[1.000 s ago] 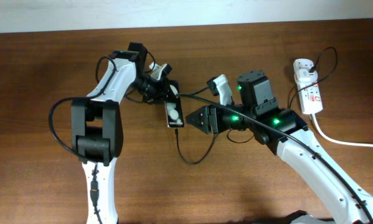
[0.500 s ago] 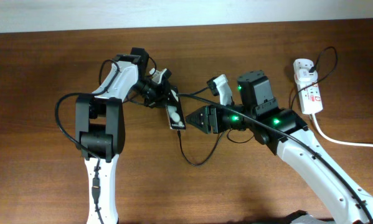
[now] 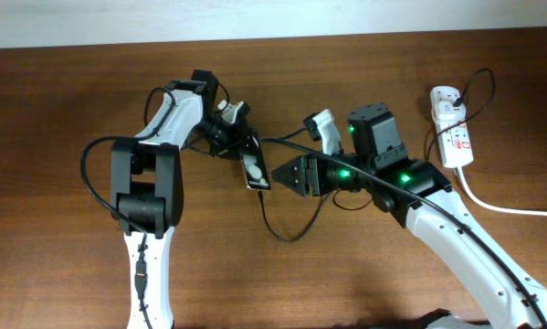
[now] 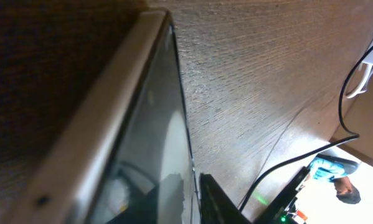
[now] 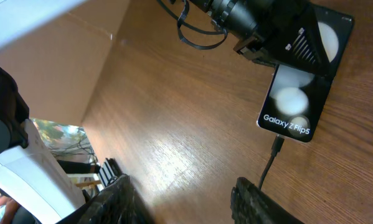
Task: Plug charger to phone and switch on socket
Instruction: 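Lower the plugged phone to the table with the left gripper and release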
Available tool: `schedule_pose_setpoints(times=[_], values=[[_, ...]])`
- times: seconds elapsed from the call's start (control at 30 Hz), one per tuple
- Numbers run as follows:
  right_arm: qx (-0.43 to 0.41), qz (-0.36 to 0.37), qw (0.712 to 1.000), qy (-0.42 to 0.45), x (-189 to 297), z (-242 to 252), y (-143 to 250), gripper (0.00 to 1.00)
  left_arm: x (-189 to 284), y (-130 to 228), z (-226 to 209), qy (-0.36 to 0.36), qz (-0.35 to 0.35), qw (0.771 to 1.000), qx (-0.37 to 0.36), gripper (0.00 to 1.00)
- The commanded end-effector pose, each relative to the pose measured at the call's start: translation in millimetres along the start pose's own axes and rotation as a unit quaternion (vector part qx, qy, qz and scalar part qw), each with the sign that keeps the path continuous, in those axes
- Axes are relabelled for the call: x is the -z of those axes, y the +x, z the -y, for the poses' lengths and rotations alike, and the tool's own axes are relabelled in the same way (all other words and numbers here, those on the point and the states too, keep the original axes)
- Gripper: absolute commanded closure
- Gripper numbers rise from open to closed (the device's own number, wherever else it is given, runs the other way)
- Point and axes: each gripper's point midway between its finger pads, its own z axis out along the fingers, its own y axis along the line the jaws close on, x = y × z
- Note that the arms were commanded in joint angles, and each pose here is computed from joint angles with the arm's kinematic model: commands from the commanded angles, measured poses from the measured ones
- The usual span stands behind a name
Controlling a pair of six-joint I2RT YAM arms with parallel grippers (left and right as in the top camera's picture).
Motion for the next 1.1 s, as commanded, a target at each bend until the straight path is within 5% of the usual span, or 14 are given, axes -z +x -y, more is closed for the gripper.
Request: schedule_pose_setpoints(times=[0.0, 0.37, 0.7, 1.07], values=[[0.012, 0.004, 1.0, -0.001, 0, -4, -5, 0.47, 0, -2, -3, -0.008, 0.002, 1.0, -0.005, 0.69], [0.013, 0.005, 1.0, -0.001, 0, -4, -5, 0.47, 1, -1, -18, -0.052, 0.003, 0.999, 0.0, 0.54], [0.013, 0.005, 1.0, -0.001, 0, -4, -5, 0.46, 11, -3, -62, -0.182, 0.013, 0.983, 0.017, 0.53], [-0.023, -0.023, 0.998, 0.048, 2, 15, 12, 0.52, 28, -6, -62, -0.203, 0.025, 0.978, 0.029, 0.55]])
